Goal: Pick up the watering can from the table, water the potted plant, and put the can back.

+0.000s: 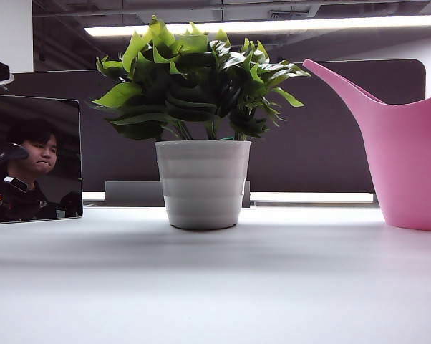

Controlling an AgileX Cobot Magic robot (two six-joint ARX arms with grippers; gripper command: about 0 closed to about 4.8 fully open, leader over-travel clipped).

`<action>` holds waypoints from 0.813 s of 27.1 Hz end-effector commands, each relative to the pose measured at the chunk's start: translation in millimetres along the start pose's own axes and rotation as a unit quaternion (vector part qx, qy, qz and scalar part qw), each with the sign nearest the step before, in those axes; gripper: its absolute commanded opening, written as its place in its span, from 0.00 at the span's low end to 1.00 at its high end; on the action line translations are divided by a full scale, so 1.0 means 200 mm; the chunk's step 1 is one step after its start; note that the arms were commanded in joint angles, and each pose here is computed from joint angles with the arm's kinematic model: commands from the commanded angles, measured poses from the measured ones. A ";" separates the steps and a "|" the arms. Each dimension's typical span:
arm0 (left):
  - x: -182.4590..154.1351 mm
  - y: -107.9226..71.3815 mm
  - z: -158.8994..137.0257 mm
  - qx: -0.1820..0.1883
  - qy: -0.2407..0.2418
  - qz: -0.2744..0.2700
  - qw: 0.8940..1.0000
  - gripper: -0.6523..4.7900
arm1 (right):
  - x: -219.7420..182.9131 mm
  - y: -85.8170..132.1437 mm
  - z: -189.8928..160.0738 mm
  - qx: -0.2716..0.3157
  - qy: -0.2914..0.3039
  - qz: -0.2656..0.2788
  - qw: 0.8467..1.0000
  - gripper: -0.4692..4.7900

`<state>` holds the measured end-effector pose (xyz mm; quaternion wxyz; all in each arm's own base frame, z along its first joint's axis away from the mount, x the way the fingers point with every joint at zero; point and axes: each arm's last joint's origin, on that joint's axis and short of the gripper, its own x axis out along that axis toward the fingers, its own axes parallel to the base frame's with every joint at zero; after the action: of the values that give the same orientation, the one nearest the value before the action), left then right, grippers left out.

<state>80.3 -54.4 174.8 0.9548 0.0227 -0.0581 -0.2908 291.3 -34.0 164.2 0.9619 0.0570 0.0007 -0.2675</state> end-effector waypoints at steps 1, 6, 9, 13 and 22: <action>0.00 0.00 0.01 0.000 -0.006 -0.001 1.000 0.11 | 0.01 0.01 0.04 0.000 -0.024 0.002 1.000 0.97; 0.00 0.00 0.01 0.000 -0.006 0.000 1.000 0.11 | 0.03 0.02 0.06 0.002 -0.030 0.002 1.000 0.97; 0.00 0.00 0.01 0.000 -0.006 0.000 1.000 0.11 | 0.03 0.01 0.06 0.003 -0.031 0.001 1.000 0.91; 0.00 0.00 0.01 0.000 -0.006 0.000 1.000 0.11 | 0.03 0.00 0.06 0.003 -0.031 -0.003 1.000 0.61; 0.00 0.00 0.01 0.000 -0.006 0.000 1.000 0.11 | 0.03 0.00 0.06 -0.009 -0.031 0.000 0.999 0.34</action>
<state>80.3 -54.4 174.8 0.9549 0.0227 -0.0579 -0.2904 296.5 -38.5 172.3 0.9613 0.0398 -0.0133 -0.2724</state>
